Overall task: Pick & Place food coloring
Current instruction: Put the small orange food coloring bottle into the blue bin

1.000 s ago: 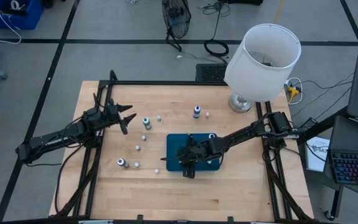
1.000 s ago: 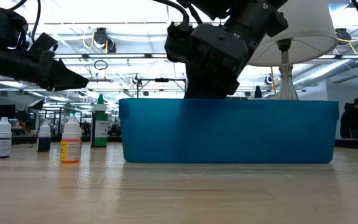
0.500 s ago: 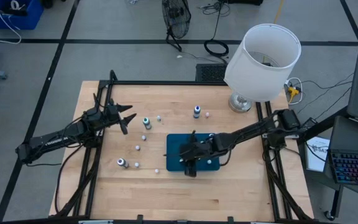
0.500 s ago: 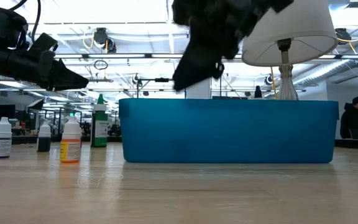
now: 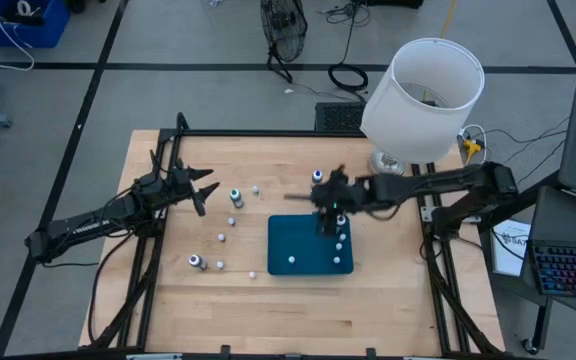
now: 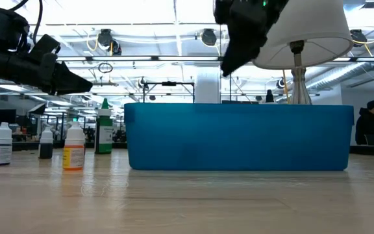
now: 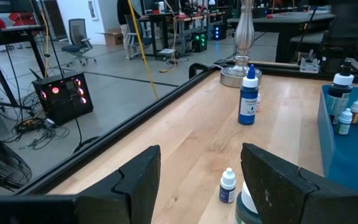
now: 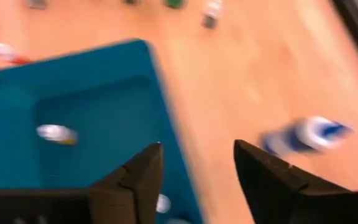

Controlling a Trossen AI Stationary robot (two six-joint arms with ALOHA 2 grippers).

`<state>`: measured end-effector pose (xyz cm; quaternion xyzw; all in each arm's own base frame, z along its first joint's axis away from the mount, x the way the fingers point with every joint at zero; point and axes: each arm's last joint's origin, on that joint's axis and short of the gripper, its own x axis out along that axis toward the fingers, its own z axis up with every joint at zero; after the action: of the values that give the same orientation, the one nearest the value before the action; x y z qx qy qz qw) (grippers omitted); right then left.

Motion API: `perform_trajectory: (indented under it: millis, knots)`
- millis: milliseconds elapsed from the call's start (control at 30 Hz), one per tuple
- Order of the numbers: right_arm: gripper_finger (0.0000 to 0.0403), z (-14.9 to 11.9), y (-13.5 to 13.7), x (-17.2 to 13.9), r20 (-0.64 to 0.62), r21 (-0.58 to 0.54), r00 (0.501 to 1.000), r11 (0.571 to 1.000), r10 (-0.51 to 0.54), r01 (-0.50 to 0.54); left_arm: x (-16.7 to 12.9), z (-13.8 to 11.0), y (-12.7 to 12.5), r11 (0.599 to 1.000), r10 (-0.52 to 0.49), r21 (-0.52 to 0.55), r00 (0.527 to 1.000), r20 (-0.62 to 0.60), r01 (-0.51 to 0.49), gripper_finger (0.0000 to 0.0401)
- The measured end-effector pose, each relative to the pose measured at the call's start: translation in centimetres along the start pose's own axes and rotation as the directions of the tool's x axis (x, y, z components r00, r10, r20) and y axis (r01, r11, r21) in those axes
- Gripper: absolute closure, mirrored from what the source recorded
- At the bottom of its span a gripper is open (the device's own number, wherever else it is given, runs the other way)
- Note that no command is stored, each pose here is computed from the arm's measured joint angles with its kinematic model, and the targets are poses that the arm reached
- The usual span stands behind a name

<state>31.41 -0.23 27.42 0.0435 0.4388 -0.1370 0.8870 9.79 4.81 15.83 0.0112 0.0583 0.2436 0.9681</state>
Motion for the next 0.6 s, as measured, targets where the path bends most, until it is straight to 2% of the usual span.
perform_trajectory:
  millis: [167, 333, 500, 600]
  knots:
    - [0.0174, -0.2, -4.8, 0.7, -0.096, 0.078, 0.991, 0.991, -0.097, 0.104, 0.0, 0.0, 0.0, 1.0, 0.0, 0.0, 1.0, 0.0, 0.0, 0.0176]
    - [0.0178, -0.5, -8.6, 1.9, -0.172, 0.119, 0.973, 0.977, -0.156, 0.178, 0.0, 0.0, 0.0, 1.0, 0.0, 0.0, 1.0, 0.0, 0.0, 0.0176]
    - [0.019, -1.1, -10.5, 3.2, -0.215, 0.182, 0.97, 0.972, -0.108, 0.149, 0.0, 0.0, 0.0, 1.0, 0.0, 0.0, 1.0, 0.0, 0.0, 0.0176]
    - [0.0191, -2.0, -10.8, 4.5, -0.269, 0.172, 0.959, 0.976, -0.085, 0.135, 0.0, 0.0, 0.0, 1.0, 0.0, 0.0, 1.0, 0.0, 0.0, 0.0176]
